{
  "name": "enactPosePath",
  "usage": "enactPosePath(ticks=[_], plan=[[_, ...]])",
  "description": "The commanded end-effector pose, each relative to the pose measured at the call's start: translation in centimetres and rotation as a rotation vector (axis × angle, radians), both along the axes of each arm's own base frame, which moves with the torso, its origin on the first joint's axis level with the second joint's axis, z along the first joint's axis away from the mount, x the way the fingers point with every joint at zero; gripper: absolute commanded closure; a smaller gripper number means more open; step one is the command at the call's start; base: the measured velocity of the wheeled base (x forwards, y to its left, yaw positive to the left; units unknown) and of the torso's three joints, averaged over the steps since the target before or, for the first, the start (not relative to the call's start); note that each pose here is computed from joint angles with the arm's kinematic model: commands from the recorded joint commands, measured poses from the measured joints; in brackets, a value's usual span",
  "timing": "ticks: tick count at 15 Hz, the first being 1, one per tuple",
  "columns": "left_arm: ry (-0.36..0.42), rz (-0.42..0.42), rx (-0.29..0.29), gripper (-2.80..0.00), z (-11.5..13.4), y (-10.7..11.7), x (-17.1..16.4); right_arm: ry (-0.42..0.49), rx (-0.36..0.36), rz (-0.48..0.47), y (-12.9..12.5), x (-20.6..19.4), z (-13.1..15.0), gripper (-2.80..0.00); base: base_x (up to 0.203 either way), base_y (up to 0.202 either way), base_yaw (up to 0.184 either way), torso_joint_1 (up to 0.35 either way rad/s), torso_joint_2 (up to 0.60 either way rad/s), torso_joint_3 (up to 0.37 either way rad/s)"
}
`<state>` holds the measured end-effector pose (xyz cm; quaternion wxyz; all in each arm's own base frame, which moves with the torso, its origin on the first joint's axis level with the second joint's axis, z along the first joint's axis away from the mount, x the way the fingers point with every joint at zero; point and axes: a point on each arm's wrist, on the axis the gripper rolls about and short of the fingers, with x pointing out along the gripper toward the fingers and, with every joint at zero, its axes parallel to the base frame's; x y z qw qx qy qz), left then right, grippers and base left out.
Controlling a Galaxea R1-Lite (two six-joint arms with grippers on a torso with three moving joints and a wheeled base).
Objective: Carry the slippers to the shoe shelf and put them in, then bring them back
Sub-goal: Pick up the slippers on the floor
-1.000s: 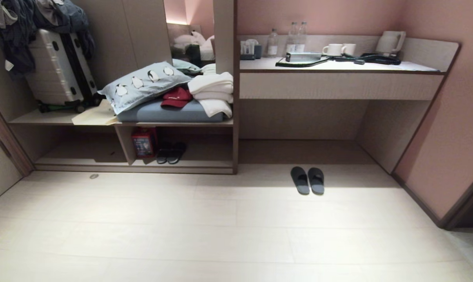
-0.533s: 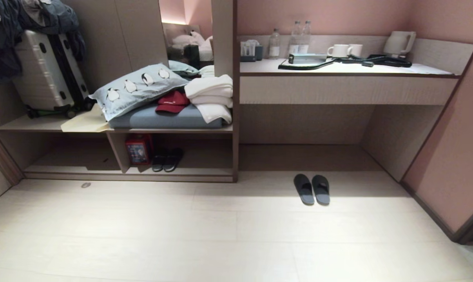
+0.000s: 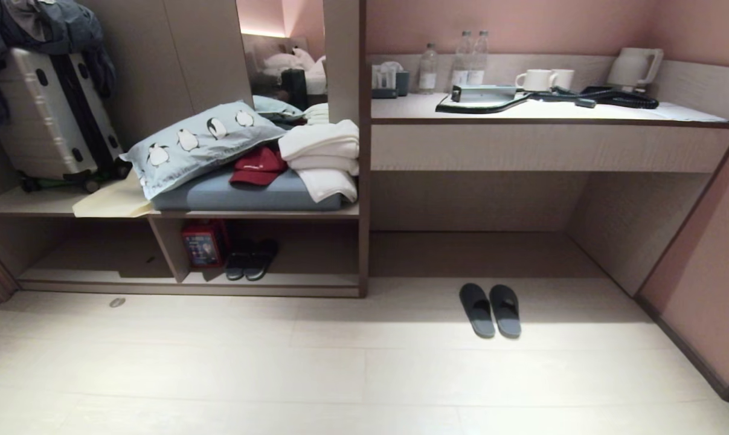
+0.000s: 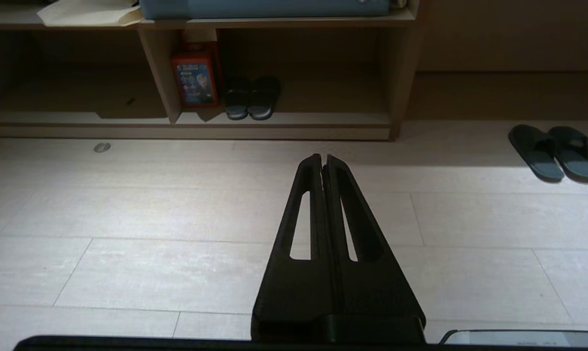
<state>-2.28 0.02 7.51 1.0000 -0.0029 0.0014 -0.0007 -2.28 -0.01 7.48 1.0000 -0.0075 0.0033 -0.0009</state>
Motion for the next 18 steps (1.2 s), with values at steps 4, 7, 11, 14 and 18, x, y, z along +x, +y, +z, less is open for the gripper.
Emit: enactPosePath(ticks=[4, 7, 11, 14, 18], plan=[[0.002, 0.0, 0.0, 0.0, -0.04, 0.0, 0.01, 0.003, 0.0, 0.0, 0.0, 0.02, -0.03, 0.0, 0.194, 0.0, 0.001, 0.003, 0.0, 0.003], [0.002, 0.0, 0.0, 0.0, -0.04, 0.0, 0.01, 0.003, 0.0, 0.0, 0.0, 0.02, -0.03, 0.0, 0.194, 0.0, 0.0, 0.005, 0.0, -0.002], [0.002, 0.0, 0.0, 0.0, -0.04, 0.0, 0.01, 0.003, 0.0, 0.0, 0.0, 0.02, -0.03, 0.0, 0.196, 0.0, -0.002, 0.004, 0.0, 0.003], [0.002, 0.0, 0.0, 0.0, -0.04, 0.0, 0.01, 0.003, 0.0, 0.0, 0.0, 0.02, -0.03, 0.0, 0.197, 0.0, -0.003, 0.002, 0.0, -0.001], [0.002, 0.0, -0.002, 0.0, -0.04, 0.0, 0.01, 0.003, 0.0, 0.0, 0.0, 0.02, -0.03, 0.0, 0.198, 0.0, -0.001, 0.002, 0.0, 0.003]])
